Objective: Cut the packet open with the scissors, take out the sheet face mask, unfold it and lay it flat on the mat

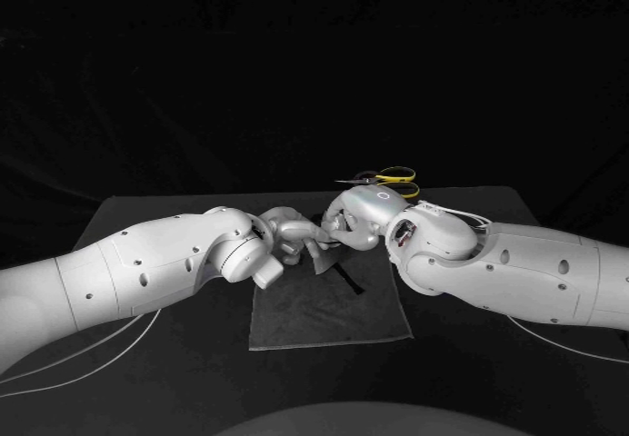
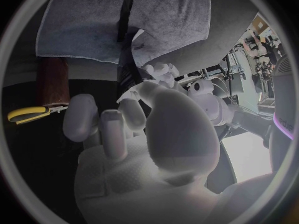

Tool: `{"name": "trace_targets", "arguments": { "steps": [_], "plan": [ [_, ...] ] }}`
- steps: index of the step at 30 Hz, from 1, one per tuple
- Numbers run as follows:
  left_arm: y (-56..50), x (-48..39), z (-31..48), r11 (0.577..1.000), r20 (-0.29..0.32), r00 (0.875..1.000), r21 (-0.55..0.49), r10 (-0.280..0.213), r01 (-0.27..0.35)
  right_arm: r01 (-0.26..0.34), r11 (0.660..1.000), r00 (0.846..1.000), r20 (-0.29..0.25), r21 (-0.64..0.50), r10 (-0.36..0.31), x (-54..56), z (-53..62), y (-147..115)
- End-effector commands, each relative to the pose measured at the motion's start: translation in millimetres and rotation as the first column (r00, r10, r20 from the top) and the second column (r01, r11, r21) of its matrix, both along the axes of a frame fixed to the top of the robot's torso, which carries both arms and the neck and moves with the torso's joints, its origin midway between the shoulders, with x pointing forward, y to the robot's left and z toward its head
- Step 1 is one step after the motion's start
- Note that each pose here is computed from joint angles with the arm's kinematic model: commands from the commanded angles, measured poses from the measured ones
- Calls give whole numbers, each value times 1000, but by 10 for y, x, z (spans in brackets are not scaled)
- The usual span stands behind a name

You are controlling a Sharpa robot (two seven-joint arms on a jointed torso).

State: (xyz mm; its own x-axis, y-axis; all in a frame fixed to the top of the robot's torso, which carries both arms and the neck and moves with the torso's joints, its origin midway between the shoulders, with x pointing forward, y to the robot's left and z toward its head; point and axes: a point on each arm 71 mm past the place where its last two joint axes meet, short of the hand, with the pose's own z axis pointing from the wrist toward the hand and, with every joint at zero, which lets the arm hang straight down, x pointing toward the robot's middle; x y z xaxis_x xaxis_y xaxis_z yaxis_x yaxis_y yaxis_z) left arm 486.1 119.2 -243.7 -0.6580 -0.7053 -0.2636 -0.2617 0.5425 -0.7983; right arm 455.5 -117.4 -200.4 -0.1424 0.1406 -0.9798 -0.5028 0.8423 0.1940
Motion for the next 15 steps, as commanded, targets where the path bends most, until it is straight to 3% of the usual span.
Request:
{"name": "trace_targets", "arguments": {
  "steps": [1,8,15],
  "plan": [
    [-32,-9,19,999,6,1000,-30,-19,19,-27,1000,998,49,-2,27,-8,28,25],
    [-37,-14,18,999,3,1000,-33,-27,27,-35,999,997,62,-16,36,-11,20,41],
    [-43,-21,17,999,0,999,-36,-37,37,-21,998,999,41,-65,24,41,-30,46]
  ]
}}
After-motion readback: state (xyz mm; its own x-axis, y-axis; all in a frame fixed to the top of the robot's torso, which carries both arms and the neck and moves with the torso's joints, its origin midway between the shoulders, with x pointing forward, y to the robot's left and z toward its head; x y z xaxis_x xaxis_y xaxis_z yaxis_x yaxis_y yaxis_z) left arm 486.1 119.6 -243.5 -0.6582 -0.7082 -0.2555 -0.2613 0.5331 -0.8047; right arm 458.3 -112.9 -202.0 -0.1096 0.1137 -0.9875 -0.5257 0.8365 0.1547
